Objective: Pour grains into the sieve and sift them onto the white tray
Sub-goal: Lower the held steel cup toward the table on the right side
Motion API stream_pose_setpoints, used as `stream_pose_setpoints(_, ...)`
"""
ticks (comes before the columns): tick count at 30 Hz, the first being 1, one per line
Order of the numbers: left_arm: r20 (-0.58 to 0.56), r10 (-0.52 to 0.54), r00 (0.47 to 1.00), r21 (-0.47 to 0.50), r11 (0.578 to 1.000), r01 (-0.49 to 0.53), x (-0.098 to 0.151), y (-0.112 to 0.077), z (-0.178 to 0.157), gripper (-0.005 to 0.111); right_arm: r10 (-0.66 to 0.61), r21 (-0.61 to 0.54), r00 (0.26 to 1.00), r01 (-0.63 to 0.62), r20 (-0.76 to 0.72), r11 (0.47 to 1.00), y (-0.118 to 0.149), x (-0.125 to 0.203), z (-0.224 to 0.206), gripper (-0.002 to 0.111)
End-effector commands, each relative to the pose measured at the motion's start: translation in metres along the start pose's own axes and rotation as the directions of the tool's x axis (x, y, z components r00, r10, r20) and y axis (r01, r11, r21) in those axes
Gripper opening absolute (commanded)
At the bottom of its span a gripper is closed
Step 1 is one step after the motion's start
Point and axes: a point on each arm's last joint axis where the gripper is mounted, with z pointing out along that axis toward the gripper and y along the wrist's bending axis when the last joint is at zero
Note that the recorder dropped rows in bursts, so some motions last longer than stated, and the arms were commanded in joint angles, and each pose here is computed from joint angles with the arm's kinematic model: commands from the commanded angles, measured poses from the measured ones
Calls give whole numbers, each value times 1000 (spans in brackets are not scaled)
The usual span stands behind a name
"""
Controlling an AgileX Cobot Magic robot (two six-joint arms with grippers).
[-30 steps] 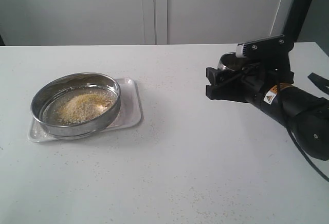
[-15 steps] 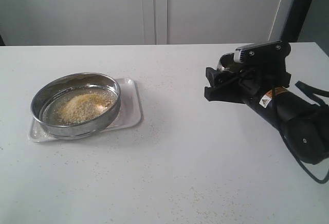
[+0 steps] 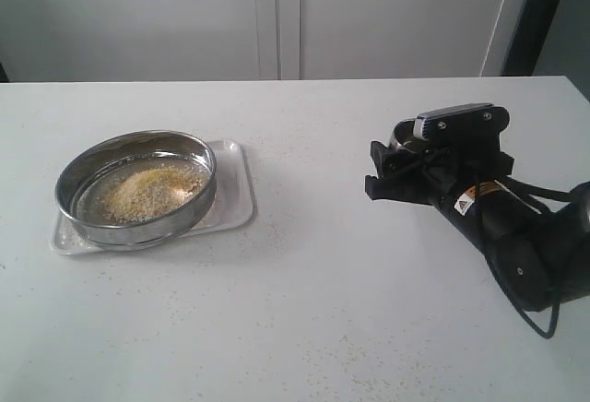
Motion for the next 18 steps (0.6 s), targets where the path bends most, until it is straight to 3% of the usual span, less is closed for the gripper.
stream_pose_setpoints(1,0,-7,1000,1,1000,7,1,0,0,0,2,48,1000,-4,27,999,-6,7,2,0)
stream_pose_setpoints(18,0,-7,1000,1,1000,7,1,0,0,0,16,144,1000,-19,20,989,-28,38,8,0)
